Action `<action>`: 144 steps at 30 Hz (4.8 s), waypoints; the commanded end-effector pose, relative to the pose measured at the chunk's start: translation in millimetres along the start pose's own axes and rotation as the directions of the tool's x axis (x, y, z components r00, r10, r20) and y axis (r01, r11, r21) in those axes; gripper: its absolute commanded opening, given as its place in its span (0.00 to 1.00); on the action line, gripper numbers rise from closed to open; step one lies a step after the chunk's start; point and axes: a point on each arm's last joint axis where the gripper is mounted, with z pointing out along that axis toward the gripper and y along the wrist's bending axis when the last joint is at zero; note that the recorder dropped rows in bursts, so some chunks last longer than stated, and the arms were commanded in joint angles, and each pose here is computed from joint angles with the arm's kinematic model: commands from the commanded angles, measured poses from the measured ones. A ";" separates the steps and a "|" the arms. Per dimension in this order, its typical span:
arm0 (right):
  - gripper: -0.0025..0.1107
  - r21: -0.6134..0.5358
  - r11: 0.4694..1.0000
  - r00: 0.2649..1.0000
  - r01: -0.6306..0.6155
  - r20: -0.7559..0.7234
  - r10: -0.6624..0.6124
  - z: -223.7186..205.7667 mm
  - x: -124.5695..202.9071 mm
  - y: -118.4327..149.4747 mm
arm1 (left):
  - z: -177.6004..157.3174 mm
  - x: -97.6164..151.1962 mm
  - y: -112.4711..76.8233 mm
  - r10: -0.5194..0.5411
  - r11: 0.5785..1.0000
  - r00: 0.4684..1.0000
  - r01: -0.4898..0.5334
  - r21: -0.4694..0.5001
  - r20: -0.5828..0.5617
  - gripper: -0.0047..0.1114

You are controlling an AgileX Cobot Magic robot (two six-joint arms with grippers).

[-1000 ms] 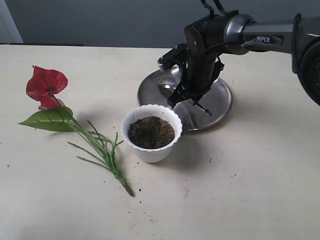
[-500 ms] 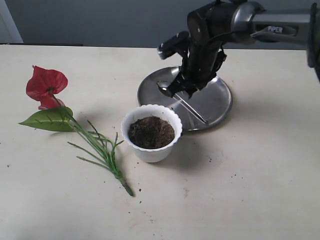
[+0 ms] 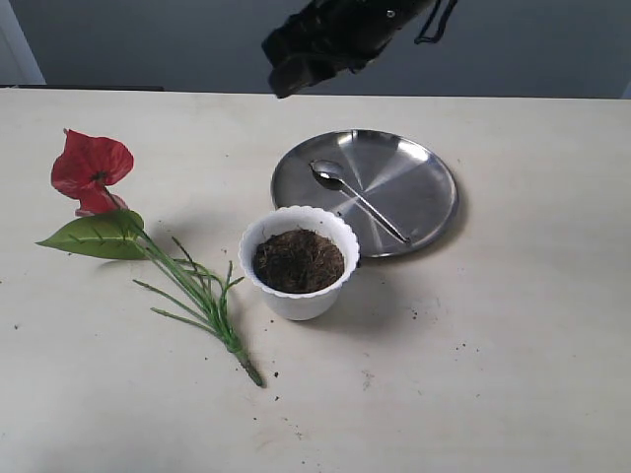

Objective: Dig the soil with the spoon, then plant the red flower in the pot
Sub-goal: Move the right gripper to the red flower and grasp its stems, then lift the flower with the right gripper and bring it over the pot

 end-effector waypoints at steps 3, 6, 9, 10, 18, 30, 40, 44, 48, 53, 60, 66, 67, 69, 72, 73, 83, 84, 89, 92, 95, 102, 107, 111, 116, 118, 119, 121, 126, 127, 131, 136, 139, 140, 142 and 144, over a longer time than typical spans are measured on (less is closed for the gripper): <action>0.40 -0.189 0.970 0.987 0.150 -0.030 -0.159 35.7 0.4 53.1 | -0.7 -1.6 -0.4 -0.008 1.000 1.000 0.008 0.008 0.011 0.04; 0.40 -0.195 0.952 0.964 0.236 -0.080 -0.255 66.1 7.4 79.7 | -0.7 -1.6 -0.4 -0.008 1.000 1.000 0.008 0.008 0.011 0.04; 0.40 -0.118 0.936 0.920 0.330 -0.182 -0.348 98.4 20.3 103.1 | -0.7 -1.6 -0.4 -0.008 1.000 1.000 0.008 0.008 0.011 0.04; 0.40 -0.087 0.929 0.904 0.359 -0.216 -0.369 108.5 25.0 108.7 | -0.7 -1.6 -0.4 -0.008 1.000 1.000 0.008 0.008 0.011 0.04; 0.55 -0.029 0.890 0.842 0.455 -0.311 -0.441 156.0 47.1 118.7 | -0.7 -1.6 -0.4 -0.008 1.000 1.000 0.008 0.008 0.011 0.04; 0.58 0.037 0.888 0.865 0.459 -0.247 -0.437 176.0 46.4 112.2 | -0.7 -1.6 -0.4 -0.008 1.000 1.000 0.008 0.008 0.011 0.04; 0.58 0.021 0.892 0.856 0.452 -0.290 -0.427 196.0 59.9 107.3 | -0.7 -1.6 -0.4 -0.008 1.000 1.000 0.008 0.008 0.011 0.04; 0.58 0.018 0.897 0.858 0.442 -0.301 -0.417 202.5 59.8 106.5 | -0.7 -1.6 -0.4 -0.008 1.000 1.000 0.008 0.008 0.011 0.04; 0.58 0.011 0.899 0.856 0.437 -0.312 -0.412 204.8 54.7 107.1 | -0.7 -1.6 -0.4 -0.008 1.000 1.000 0.008 0.008 0.011 0.04; 0.58 0.010 0.900 0.854 0.436 -0.320 -0.410 209.1 50.3 106.9 | -0.7 -1.8 -0.4 -0.008 1.000 1.000 0.008 0.008 0.013 0.04; 0.58 0.009 0.908 0.852 0.419 -0.350 -0.390 216.9 51.1 105.2 | -0.7 -1.8 -0.4 -0.008 1.000 1.000 0.008 0.008 0.013 0.04; 0.58 0.016 0.913 0.847 0.407 -0.380 -0.371 224.5 57.2 102.1 | -0.7 -1.8 -0.4 -0.008 1.000 1.000 0.008 0.008 0.013 0.04; 0.58 0.014 0.913 0.845 0.407 -0.385 -0.371 225.2 58.2 101.8 | -0.7 -1.8 -0.4 -0.008 1.000 1.000 0.008 0.008 0.013 0.04; 0.58 0.010 0.913 0.836 0.408 -0.405 -0.370 230.1 63.1 100.1 | -0.7 -1.8 -0.4 -0.008 1.000 1.000 0.008 0.008 0.013 0.04; 0.52 0.002 0.915 0.827 0.405 -0.428 -0.365 235.9 69.3 98.3 | -0.7 -1.8 -0.4 -0.008 1.000 1.000 0.008 0.008 0.013 0.04; 0.47 0.000 0.915 0.824 0.404 -0.434 -0.364 236.6 70.4 98.1 | -0.7 -1.8 -0.4 -0.008 1.000 1.000 0.008 0.008 0.013 0.04; 0.02 0.001 0.915 0.829 0.403 -0.423 -0.365 236.4 69.1 98.6 | -0.7 -1.8 -0.4 -0.008 1.000 1.000 0.008 0.008 0.013 0.04; 0.02 0.002 0.916 0.833 0.402 -0.417 -0.365 236.6 68.5 98.8 | -0.7 -1.8 -0.4 -0.008 1.000 1.000 0.008 0.008 0.013 0.04; 0.02 -0.003 0.934 0.879 0.357 -0.337 -0.337 228.8 56.5 106.0 | -0.7 -1.8 -0.4 -0.008 1.000 1.000 0.008 0.008 0.013 0.04; 0.02 -0.004 0.947 0.919 0.321 -0.242 -0.312 215.3 40.1 113.8 | -0.7 -1.6 -0.4 -0.008 1.000 1.000 0.008 0.008 0.011 0.04; 0.02 0.014 0.955 0.952 0.297 -0.082 -0.295 188.9 12.6 123.5 | -0.7 -1.6 -0.4 -0.008 1.000 1.000 0.008 0.008 0.011 0.04; 0.02 0.102 0.954 0.897 0.282 0.324 -0.299 95.8 -52.3 144.7 | -0.7 -1.6 -0.4 -0.008 1.000 1.000 0.008 0.008 0.011 0.04; 0.02 0.152 0.964 0.804 0.216 0.532 -0.264 33.5 -80.7 138.8 | -0.7 -1.6 -0.4 -0.008 1.000 1.000 0.008 0.008 0.011 0.04; 0.02 0.199 0.966 0.800 0.166 0.546 -0.250 -7.0 -81.2 111.0 | -0.7 -1.6 -0.4 -0.008 1.000 1.000 0.008 0.008 0.011 0.04; 0.02 0.348 0.931 0.733 0.115 0.603 -0.316 -59.8 -33.3 83.4 | -0.7 -1.6 -0.4 -0.008 1.000 1.000 0.008 0.008 0.011 0.04; 0.02 0.391 0.918 0.692 0.071 0.643 -0.327 -69.6 -12.1 76.5 | -0.7 -1.6 -0.4 -0.008 1.000 1.000 0.008 0.008 0.011 0.04; 0.02 0.415 0.909 0.665 0.041 0.668 -0.335 -73.8 1.0 72.1 | -0.7 -1.6 -0.4 -0.008 1.000 1.000 0.008 0.008 0.011 0.04; 0.02 0.454 0.890 0.602 -0.027 0.719 -0.349 -80.0 25.3 63.6 | -0.7 -1.6 -0.4 -0.008 1.000 1.000 0.008 0.008 0.011 0.04; 0.02 0.457 0.884 0.502 -0.100 0.790 -0.352 -74.8 79.9 41.1 | -0.7 -1.8 -0.4 -0.008 1.000 1.000 0.008 0.008 0.013 0.04; 0.02 0.432 0.899 0.511 -0.076 0.791 -0.337 -69.7 86.5 36.5 | -0.7 -1.8 -0.4 -0.008 1.000 1.000 0.008 0.008 0.013 0.04; 0.02 0.304 0.951 0.519 -0.051 0.822 -0.235 -51.9 94.3 14.9 | -0.7 -1.8 -0.4 -0.008 1.000 1.000 0.008 0.008 0.013 0.04; 0.02 0.270 0.953 0.569 0.137 0.766 -0.299 -18.4 104.3 9.1 | -0.7 -1.8 -0.4 -0.008 1.000 1.000 0.008 0.008 0.013 0.04; 0.02 0.233 0.961 0.588 0.147 0.760 -0.275 1.7 110.5 3.4 | -0.7 -1.8 -0.4 -0.008 1.000 1.000 0.008 0.008 0.013 0.04; 0.02 0.219 0.965 0.598 0.143 0.758 -0.260 8.7 113.0 1.1 | -0.7 -1.8 -0.4 -0.008 1.000 1.000 0.008 0.008 0.013 0.04; 0.02 0.190 0.970 0.583 0.149 0.776 -0.241 18.7 116.0 -0.9 | -0.7 -1.8 -0.4 -0.008 1.000 1.000 0.008 0.008 0.013 0.04; 0.02 0.153 0.976 0.529 0.157 0.821 -0.214 25.0 117.2 -1.4 | -0.7 -1.8 -0.4 -0.008 1.000 1.000 0.008 0.008 0.013 0.04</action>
